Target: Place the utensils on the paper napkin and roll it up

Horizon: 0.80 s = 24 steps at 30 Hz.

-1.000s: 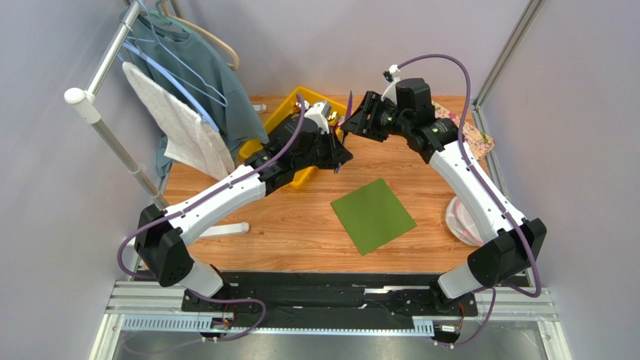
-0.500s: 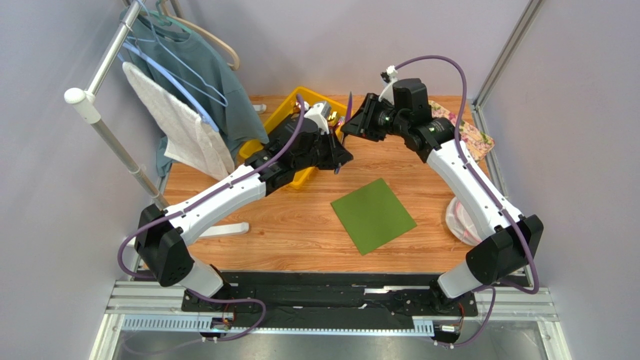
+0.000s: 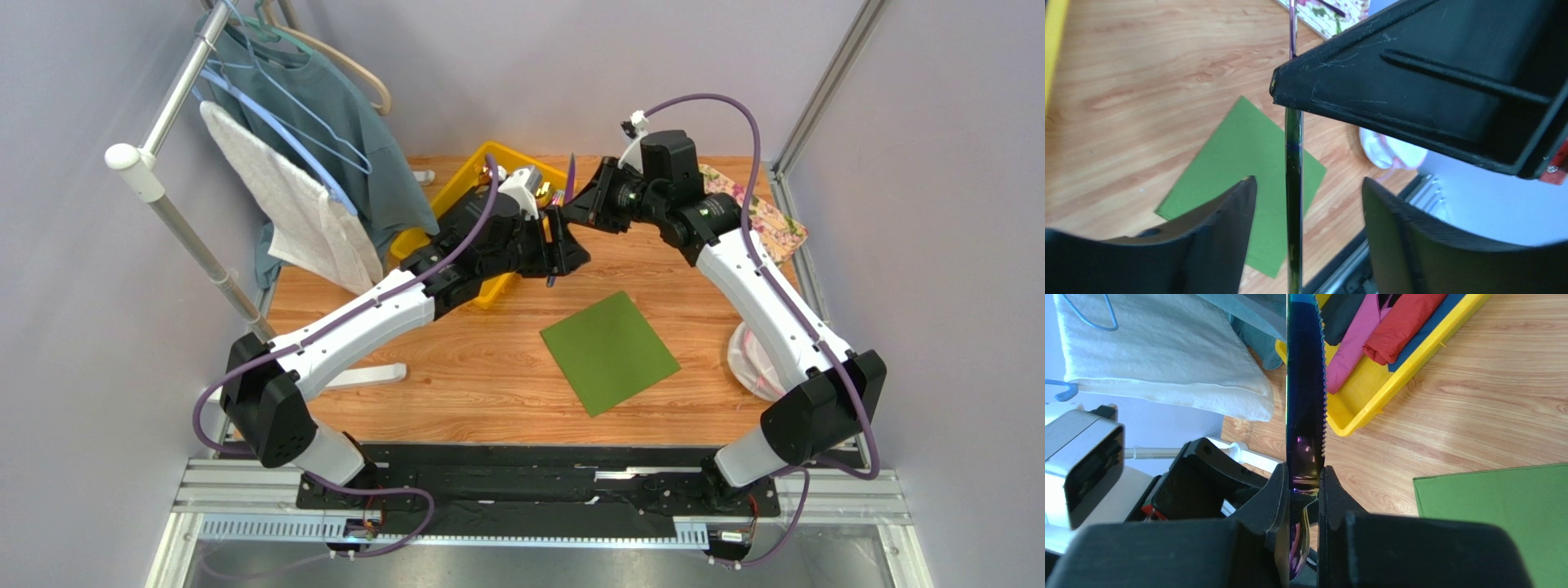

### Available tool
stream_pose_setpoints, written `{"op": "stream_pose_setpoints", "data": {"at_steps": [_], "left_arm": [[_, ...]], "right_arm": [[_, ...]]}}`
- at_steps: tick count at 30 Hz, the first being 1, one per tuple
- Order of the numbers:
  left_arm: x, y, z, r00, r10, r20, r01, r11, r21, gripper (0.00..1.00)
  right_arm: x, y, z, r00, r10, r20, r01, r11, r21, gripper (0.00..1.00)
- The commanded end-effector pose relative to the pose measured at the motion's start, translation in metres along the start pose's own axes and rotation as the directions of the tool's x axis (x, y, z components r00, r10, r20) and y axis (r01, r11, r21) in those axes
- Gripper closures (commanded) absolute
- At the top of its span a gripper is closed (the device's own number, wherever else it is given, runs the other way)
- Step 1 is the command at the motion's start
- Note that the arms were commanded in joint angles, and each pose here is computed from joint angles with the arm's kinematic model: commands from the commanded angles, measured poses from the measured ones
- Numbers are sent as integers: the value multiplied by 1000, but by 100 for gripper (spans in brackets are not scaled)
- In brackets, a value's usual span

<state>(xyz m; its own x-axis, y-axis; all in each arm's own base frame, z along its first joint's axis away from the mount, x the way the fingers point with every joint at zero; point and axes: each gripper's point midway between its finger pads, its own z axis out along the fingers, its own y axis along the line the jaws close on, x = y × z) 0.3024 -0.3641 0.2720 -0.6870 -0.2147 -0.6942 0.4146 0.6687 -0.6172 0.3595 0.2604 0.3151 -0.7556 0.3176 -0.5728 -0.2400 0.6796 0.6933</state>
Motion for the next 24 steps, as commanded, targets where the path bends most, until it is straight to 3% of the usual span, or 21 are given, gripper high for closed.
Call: {"op": "stream_pose_setpoints", "data": {"at_steps": [1,2,4,8,12,14,24], "left_arm": [[-15,-2,-17,998,49,33,-49,999,20,6],[-13,11,-21,998,53,19,-53,999,-10,1],[-13,20,-34,996,92,11,-92,996,-12,1],[-15,38,-60,976,219,-4,-219,975,-25,1],[-16,48,-78,920,391,-36,-392,918,-63,1],[-14,57,-82,913,402,-76,-408,908,-96,1],[-9,66,-91,900,434,-50,-437,893,-106,1]], "right_arm": [[-14,-5,-11,998,-37,52,36,999,13,100],[-16,-17,-17,996,-61,60,58,997,55,100],[-14,-34,-22,995,-80,55,74,992,106,100],[37,-95,-33,992,-97,-87,117,956,268,100],[87,-147,-35,973,-47,-226,135,911,390,100],[96,-165,-34,969,-42,-244,149,886,439,100],[146,-222,-2,901,95,-424,161,833,529,100]]}}
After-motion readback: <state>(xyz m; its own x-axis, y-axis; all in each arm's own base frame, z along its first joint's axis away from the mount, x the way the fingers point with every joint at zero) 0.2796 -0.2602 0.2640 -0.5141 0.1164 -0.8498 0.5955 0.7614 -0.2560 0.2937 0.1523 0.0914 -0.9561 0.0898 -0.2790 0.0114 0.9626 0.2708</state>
